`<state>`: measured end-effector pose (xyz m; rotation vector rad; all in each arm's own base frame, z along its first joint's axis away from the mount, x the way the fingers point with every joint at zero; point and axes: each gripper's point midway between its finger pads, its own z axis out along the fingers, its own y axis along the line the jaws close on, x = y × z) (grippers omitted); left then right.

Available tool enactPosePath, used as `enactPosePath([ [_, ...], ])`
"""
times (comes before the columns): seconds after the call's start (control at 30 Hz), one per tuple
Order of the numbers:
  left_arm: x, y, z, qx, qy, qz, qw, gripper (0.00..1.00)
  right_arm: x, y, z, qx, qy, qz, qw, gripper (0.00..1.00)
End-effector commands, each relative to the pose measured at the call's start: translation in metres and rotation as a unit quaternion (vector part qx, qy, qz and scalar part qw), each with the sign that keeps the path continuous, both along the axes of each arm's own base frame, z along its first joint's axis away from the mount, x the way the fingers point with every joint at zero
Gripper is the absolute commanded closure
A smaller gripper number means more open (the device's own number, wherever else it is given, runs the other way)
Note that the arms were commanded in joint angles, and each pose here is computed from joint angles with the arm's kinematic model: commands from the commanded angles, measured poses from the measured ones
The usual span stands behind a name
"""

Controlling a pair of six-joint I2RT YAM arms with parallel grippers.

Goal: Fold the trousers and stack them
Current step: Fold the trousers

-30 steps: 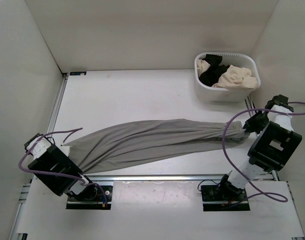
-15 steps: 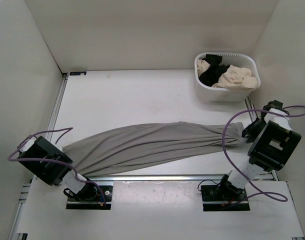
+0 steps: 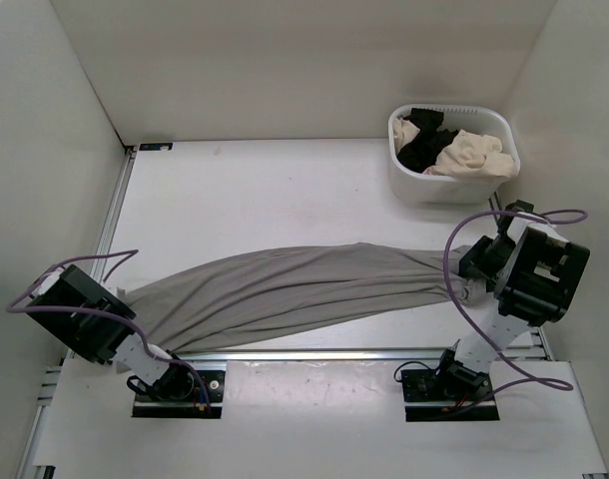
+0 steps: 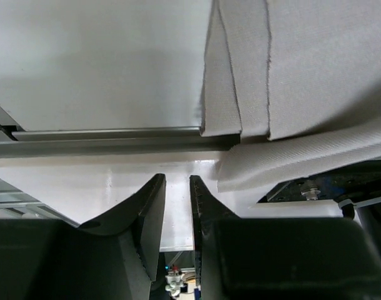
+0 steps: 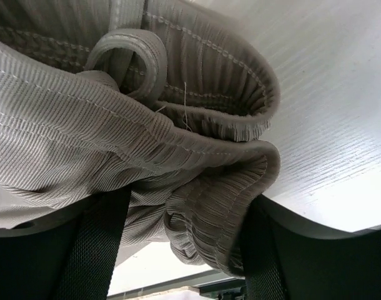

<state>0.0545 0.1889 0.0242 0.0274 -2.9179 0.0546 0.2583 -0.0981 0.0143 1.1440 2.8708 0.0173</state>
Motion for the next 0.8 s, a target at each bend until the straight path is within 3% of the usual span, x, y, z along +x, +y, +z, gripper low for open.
enactPosePath([
  [0.0, 0.012, 0.016, 0.003, 0.027, -0.024, 0.008, 0.999, 0.67, -0.008, -0.015, -0.008, -0.040, 0.025, -0.018, 0.999, 0.32],
  [0.07, 0.013, 0.016, 0.000, 0.024, -0.020, 0.022, 0.999, 0.68, -0.010, -0.013, -0.014, -0.033, 0.028, -0.018, 0.999, 0.42],
  [0.1, 0.014, 0.017, -0.003, 0.021, -0.018, 0.022, 0.999, 0.69, -0.011, -0.012, -0.016, -0.032, 0.032, -0.018, 0.999, 0.64],
  [0.13, 0.018, 0.020, -0.001, 0.026, -0.025, 0.029, 0.999, 0.69, -0.014, -0.010, -0.018, -0.029, 0.037, -0.023, 0.999, 0.77],
  [0.17, 0.024, 0.021, -0.001, 0.025, -0.033, 0.030, 0.999, 0.69, -0.013, -0.014, -0.013, -0.041, 0.032, -0.024, 0.998, 0.96],
  [0.2, 0.026, 0.024, 0.001, 0.029, -0.036, 0.030, 0.999, 0.71, -0.013, -0.016, -0.011, -0.048, 0.030, -0.029, 0.998, 1.00],
  [0.43, 0.085, 0.006, 0.014, 0.012, -0.107, -0.008, 0.994, 0.69, -0.039, -0.032, 0.036, -0.135, 0.017, -0.066, 0.988, 1.00],
  [0.57, 0.127, -0.020, 0.035, -0.030, -0.181, -0.025, 0.983, 0.50, -0.050, -0.021, 0.042, -0.123, 0.001, -0.061, 0.991, 1.00],
  [0.7, 0.156, -0.052, 0.037, -0.082, -0.204, -0.045, 0.974, 0.37, -0.047, -0.014, 0.039, -0.107, -0.012, -0.060, 0.992, 1.00],
  [0.77, 0.163, -0.057, 0.032, -0.087, -0.201, -0.056, 0.974, 0.25, -0.046, -0.012, 0.039, -0.107, -0.013, -0.055, 0.993, 1.00],
])
